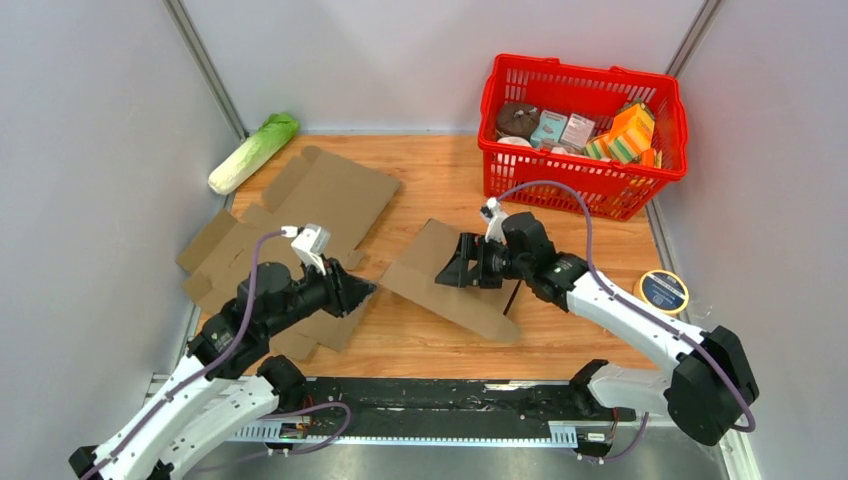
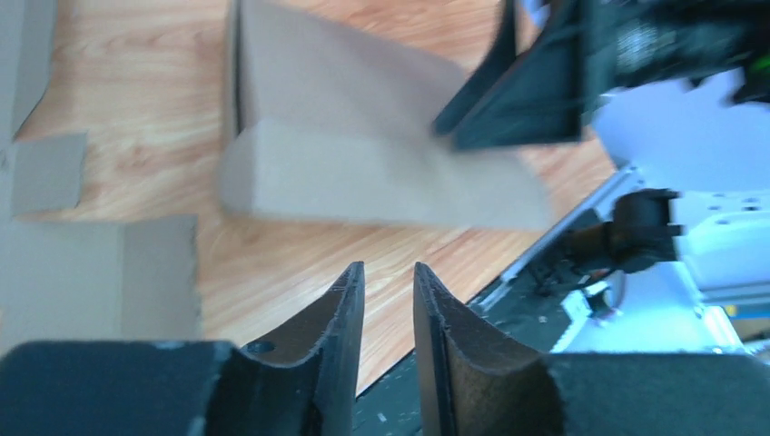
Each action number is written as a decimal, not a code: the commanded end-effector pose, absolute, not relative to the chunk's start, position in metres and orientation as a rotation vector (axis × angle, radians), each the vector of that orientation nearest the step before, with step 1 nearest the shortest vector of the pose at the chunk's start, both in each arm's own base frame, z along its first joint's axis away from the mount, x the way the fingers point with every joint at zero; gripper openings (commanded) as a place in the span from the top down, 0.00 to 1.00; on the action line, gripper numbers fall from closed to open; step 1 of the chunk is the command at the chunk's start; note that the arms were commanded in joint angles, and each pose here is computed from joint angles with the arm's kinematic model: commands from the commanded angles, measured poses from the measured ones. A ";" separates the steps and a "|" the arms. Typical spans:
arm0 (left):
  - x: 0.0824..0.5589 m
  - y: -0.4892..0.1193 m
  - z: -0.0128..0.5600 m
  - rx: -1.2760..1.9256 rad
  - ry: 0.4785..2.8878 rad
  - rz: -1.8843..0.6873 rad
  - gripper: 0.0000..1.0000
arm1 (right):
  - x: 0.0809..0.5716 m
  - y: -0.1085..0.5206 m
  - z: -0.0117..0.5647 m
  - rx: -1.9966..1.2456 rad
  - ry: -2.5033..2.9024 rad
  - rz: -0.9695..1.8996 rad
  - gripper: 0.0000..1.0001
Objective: Fold the paper box
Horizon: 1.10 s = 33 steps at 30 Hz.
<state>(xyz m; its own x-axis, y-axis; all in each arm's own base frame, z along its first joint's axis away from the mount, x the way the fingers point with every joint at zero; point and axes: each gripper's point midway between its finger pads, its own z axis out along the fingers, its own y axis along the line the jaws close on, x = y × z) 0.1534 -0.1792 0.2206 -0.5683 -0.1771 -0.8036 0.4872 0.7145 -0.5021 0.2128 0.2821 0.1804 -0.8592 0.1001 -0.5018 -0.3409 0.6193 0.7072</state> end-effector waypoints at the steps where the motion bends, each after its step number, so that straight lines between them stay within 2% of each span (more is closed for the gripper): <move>1: 0.157 -0.212 0.266 0.330 1.987 -1.022 0.69 | 0.203 0.283 0.155 -0.194 2.391 1.180 0.17; 2: 0.173 -0.225 0.253 0.327 2.062 -0.999 0.71 | 0.203 0.275 0.143 -0.175 2.408 1.130 0.18; 4: 0.189 -0.249 0.263 0.366 2.036 -1.052 0.75 | 0.204 0.269 0.144 -0.166 2.384 1.106 0.18; 9: 0.229 -0.298 0.181 0.356 2.245 -1.060 0.80 | 0.203 0.219 0.142 -0.031 2.390 0.893 0.18; 14: 0.242 -0.303 0.113 0.296 2.357 -1.008 0.81 | 0.194 0.187 0.120 0.111 2.375 0.802 0.19; 20: 0.248 -0.302 0.128 0.310 2.311 -0.994 0.80 | 0.194 0.157 0.098 0.244 2.390 0.635 0.24; 23: 0.245 -0.294 0.145 0.323 2.292 -0.989 0.79 | 0.198 0.154 0.091 0.259 2.406 0.600 0.20; 26: 0.245 -0.281 0.165 0.312 2.246 -0.978 0.72 | 0.199 0.152 0.083 0.276 2.433 0.593 0.21; 27: 0.251 -0.272 0.168 0.292 2.238 -0.950 0.65 | 0.203 0.148 0.079 0.304 2.423 0.595 0.23; 28: 0.255 -0.265 0.167 0.274 2.237 -0.929 0.62 | 0.203 0.149 0.076 0.314 2.429 0.623 0.25; 29: 0.257 -0.259 0.167 0.259 2.241 -0.919 0.59 | 0.201 0.152 0.073 0.315 2.436 0.667 0.33; 30: 0.267 -0.246 0.163 0.209 2.251 -0.900 0.48 | 0.206 0.146 0.067 0.361 2.424 0.677 0.38; 33: 0.277 -0.238 0.145 0.172 2.308 -0.913 0.31 | 0.213 0.142 0.063 0.393 2.401 0.719 0.44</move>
<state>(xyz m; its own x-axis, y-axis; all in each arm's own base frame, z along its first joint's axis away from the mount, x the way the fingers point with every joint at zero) 0.2605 -0.2529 0.1550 -0.7633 -0.0963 -0.6389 0.3820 0.7302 -0.5665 0.1983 0.1419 0.0626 -0.8052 0.3825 -0.4532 0.1140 0.8497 0.5147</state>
